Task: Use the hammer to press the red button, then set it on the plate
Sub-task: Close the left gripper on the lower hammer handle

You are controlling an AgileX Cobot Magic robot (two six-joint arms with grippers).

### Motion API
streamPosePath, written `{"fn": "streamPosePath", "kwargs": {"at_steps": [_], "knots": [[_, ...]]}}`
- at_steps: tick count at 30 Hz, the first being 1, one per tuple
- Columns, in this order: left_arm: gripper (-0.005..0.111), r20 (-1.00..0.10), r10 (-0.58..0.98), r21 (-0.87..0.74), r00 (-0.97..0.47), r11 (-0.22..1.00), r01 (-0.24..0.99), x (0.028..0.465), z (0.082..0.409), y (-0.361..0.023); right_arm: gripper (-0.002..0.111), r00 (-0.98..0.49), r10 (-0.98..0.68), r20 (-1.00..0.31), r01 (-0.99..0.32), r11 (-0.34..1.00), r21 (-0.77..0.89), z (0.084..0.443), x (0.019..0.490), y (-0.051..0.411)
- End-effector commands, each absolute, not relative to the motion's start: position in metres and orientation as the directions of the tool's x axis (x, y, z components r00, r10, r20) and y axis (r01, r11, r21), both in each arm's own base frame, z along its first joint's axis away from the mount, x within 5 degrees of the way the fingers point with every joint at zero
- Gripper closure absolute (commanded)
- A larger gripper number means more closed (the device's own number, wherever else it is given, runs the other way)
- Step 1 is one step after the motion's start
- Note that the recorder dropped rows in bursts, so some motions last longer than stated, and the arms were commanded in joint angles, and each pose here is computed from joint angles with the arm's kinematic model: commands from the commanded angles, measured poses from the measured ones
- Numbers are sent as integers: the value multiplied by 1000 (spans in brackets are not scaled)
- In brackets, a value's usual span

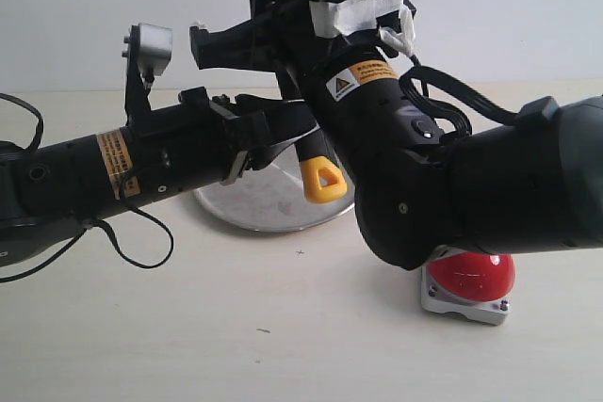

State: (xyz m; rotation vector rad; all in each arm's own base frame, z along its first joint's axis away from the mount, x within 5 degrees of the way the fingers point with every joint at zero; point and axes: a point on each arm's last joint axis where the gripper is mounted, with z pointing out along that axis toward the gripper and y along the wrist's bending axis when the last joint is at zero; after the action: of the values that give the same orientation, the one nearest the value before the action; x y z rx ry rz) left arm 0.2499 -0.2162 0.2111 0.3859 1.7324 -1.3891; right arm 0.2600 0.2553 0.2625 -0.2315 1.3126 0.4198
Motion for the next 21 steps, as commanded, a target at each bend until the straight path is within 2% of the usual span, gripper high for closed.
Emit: {"fn": "streamPosePath", "kwargs": {"at_steps": [1, 10, 13, 16, 21], "knots": [[107, -781, -277, -625, -560, 325, 710, 250, 216, -217, 108, 268, 188, -945, -435, 899, 55, 276, 259, 255], [107, -775, -291, -632, -561, 330, 701, 251, 216, -217, 108, 273, 181, -945, -434, 900, 47, 276, 259, 255], [107, -774, -292, -633, -561, 331, 700, 251, 216, -217, 107, 302, 130, -944, -417, 909, -9, 277, 258, 255], [107, -774, -292, -633, -561, 331, 700, 251, 216, -217, 99, 304, 126, -944, -416, 909, -13, 277, 258, 255], [107, -773, -294, -634, -561, 331, 699, 252, 216, -217, 76, 302, 127, -945, -414, 910, -10, 277, 259, 255]]}}
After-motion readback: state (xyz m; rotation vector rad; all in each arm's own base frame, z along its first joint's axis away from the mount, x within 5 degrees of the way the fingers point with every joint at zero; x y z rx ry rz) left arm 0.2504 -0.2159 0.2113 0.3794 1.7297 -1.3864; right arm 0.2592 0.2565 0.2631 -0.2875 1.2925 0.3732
